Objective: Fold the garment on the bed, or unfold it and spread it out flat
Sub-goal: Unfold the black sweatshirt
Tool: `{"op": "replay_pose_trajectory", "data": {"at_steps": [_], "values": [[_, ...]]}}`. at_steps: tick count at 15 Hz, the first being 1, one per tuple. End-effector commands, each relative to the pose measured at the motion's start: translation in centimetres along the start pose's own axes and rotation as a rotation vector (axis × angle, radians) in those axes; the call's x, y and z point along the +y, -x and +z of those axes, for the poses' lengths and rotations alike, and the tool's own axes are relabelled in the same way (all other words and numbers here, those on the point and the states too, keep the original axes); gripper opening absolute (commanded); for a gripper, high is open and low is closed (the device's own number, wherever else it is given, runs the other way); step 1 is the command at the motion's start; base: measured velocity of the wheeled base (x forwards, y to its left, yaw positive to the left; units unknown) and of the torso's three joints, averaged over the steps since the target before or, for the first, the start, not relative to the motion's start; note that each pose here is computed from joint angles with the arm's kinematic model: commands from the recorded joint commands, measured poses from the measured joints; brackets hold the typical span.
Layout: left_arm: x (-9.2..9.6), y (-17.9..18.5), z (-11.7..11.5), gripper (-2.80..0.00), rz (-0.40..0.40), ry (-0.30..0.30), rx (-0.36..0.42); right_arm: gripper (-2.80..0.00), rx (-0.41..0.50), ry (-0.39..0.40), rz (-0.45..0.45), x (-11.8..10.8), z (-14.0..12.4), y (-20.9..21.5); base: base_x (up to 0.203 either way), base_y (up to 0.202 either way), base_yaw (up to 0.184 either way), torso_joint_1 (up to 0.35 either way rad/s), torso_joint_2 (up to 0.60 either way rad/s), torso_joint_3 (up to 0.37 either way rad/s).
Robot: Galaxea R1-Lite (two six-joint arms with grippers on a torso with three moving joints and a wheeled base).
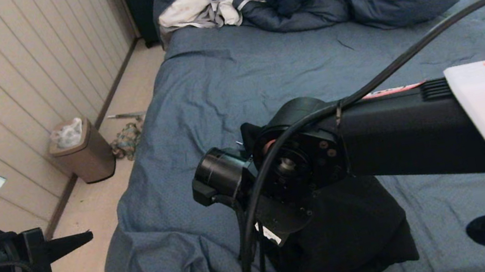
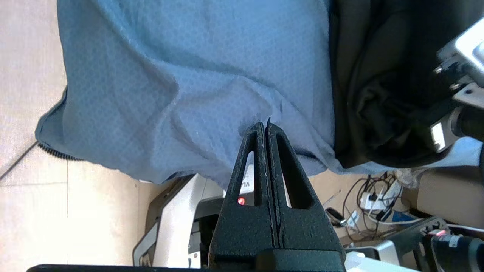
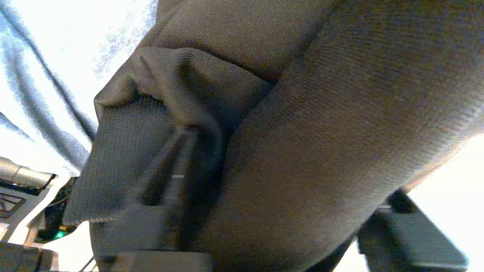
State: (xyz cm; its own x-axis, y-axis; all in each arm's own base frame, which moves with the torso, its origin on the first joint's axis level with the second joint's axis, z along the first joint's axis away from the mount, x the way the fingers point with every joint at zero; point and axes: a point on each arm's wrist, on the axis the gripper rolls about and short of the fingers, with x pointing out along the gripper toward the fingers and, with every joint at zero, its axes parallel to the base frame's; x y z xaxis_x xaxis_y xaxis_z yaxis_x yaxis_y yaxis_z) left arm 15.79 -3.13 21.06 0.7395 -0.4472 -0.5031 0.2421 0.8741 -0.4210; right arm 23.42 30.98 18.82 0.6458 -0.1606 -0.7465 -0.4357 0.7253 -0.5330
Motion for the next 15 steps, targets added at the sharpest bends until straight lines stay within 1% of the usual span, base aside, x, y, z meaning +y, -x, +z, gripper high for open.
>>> {"op": "replay_pose_trajectory", "data": {"at_steps": [1, 4, 6, 7, 8, 10, 11, 12, 14, 15], "values": [[0.1, -0.1, -0.2, -2.8, 0.001, 0.004, 0.008, -2.8, 0.01, 0.006, -0.005, -0.1, -0.2, 0.0, 0.0, 0.0, 0.0, 0.0, 0.0, 0.0], [0.2, -0.2, -0.3, -2.8, -0.001, 0.007, 0.015, -2.8, 0.002, -0.016, -0.006, -0.7, -0.3, 0.7, 0.0, 0.0, 0.0, 0.0, 0.0, 0.0], [0.1, -0.3, -0.2, -2.8, -0.017, 0.006, 0.019, -2.8, -0.026, -0.052, -0.007, -2.1, -0.6, 2.0, 0.0, 0.0, 0.0, 0.0, 0.0, 0.0], [0.0, -0.3, -0.1, -2.8, -0.023, 0.003, 0.018, -2.8, -0.049, -0.098, -0.01, -3.8, -0.8, 3.1, 0.0, 0.0, 0.0, 0.0, 0.0, 0.0], [-0.1, -0.5, 0.0, -2.8, -0.029, -0.001, 0.025, -2.8, -0.072, -0.154, -0.019, -6.0, -1.2, 4.1, 0.0, 0.0, 0.0, 0.0, 0.0, 0.0], [-0.1, -1.6, 0.2, -2.8, -0.035, -0.001, 0.058, -2.8, -0.082, -0.257, -0.054, -10.3, -2.3, 4.9, 0.0, 0.0, 0.0, 0.0, 0.0, 0.0], [-0.3, -1.9, 0.4, -2.8, -0.041, -0.004, 0.063, -2.8, -0.073, -0.297, -0.074, -12.1, -3.1, 5.1, 0.0, 0.0, 0.0, 0.0, 0.0, 0.0], [-0.6, -2.3, 0.5, -2.8, -0.054, -0.014, 0.076, -2.8, -0.042, -0.338, -0.103, -14.0, -4.4, 4.8, 0.0, 0.0, 0.0, 0.0, 0.0, 0.0], [-1.5, -2.7, 0.6, -2.8, -0.078, -0.037, 0.09, -2.8, 0.008, -0.399, -0.143, -16.6, -7.1, 4.7, 0.0, 0.0, 0.0, 0.0, 0.0, 0.0], [-1.8, -3.4, 0.5, -2.8, -0.082, -0.046, 0.111, -2.8, 0.035, -0.426, -0.161, -17.5, -8.6, 4.6, 0.0, 0.0, 0.0, 0.0, 0.0, 0.0]]}}
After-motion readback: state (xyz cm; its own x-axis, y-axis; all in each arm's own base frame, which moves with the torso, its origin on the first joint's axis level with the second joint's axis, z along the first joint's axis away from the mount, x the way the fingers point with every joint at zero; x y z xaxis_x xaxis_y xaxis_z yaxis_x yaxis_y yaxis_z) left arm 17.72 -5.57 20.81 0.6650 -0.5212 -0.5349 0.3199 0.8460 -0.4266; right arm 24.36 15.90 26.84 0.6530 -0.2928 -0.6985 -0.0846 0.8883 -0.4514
